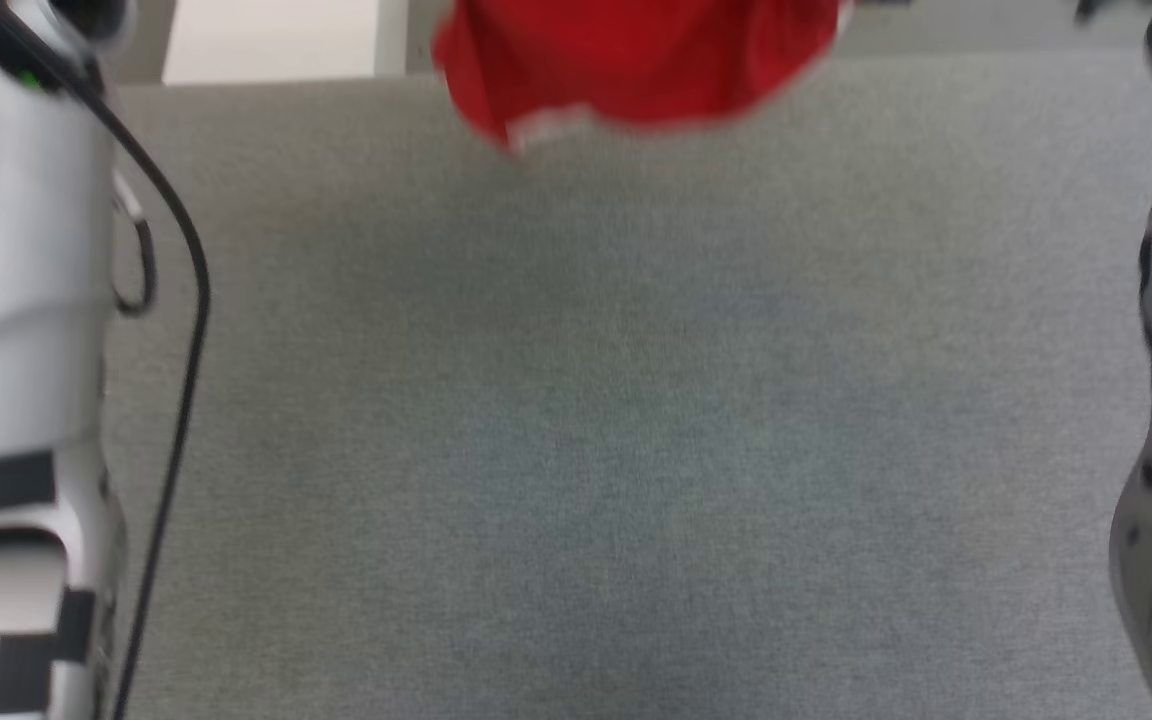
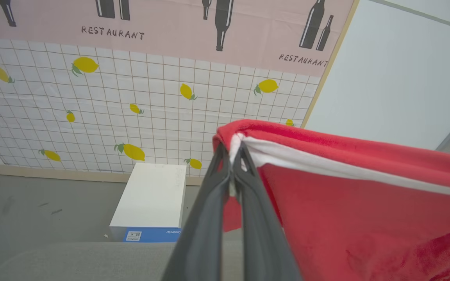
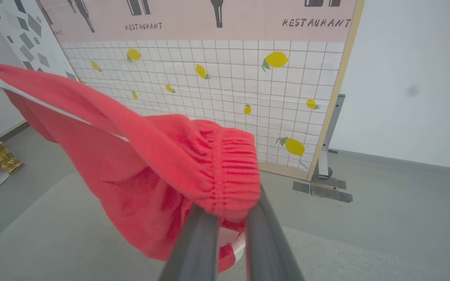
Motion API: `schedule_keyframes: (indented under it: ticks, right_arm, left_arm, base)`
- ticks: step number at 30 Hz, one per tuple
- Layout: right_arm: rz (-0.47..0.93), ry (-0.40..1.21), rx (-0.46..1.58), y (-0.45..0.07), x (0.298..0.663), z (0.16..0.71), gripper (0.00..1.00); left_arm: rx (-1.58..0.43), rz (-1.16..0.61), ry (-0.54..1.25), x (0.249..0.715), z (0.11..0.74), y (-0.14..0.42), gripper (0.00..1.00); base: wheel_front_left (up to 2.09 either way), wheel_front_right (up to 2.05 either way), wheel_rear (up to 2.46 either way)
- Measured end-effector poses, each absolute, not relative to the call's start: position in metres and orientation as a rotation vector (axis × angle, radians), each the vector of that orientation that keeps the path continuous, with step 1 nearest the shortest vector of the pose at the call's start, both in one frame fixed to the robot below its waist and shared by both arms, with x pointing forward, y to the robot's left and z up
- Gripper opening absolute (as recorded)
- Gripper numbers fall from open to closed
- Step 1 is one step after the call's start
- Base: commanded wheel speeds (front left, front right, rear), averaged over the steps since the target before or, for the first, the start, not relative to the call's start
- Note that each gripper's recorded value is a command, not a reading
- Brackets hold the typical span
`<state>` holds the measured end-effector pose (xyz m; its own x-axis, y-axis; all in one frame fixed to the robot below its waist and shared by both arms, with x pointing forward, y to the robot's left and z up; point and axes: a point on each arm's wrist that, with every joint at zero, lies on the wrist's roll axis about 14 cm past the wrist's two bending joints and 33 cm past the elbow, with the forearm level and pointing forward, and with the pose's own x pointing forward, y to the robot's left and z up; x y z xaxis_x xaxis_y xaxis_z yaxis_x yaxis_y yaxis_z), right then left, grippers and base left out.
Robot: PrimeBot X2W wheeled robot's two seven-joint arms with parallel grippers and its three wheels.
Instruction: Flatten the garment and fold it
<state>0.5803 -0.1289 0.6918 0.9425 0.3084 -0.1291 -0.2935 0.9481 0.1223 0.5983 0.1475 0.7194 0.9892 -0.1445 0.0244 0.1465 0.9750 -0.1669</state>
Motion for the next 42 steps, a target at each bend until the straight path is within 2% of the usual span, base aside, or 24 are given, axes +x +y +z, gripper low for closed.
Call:
schedule_keyframes:
  ticks: [5,8,14,19,23,29,42]
  right_arm:
    - [0.249,0.066,0.109,-0.136,0.625,0.701,0.0]
    - [0.224,0.073,0.115,-0.139,0.649,0.681,0.0]
    - [0.202,0.21,0.147,-0.137,0.68,0.592,0.0]
    - [0.232,0.333,0.169,-0.122,0.68,0.527,0.0]
    - [0.278,0.425,0.185,-0.11,0.659,0.486,0.0]
    - [0.321,0.509,0.187,-0.118,0.606,0.458,0.0]
    - [0.34,0.681,0.239,-0.147,0.453,0.447,0.0]
  left_arm:
    - [-0.129,-0.134,-0.112,0.635,0.728,0.146,0.0]
    - [-0.131,-0.133,-0.098,0.657,0.707,0.145,0.0]
    - [-0.157,-0.127,0.041,0.688,0.619,0.144,0.0]
    - [-0.178,-0.125,0.195,0.68,0.539,0.15,0.0]
    - [-0.208,-0.138,0.304,0.653,0.488,0.151,0.0]
    - [-0.263,-0.158,0.365,0.596,0.461,0.15,0.0]
    - [-0.429,-0.157,0.51,0.433,0.441,0.136,0.0]
  base:
    - [0.0,0.0,0.0]
    - [0.0,0.0,0.0]
    - [0.0,0.0,0.0]
    - [0.0,0.0,0.0]
    - [0.0,0.0,0.0]
    - [0.0,0.0,0.0]
    - [0.0,0.0,0.0]
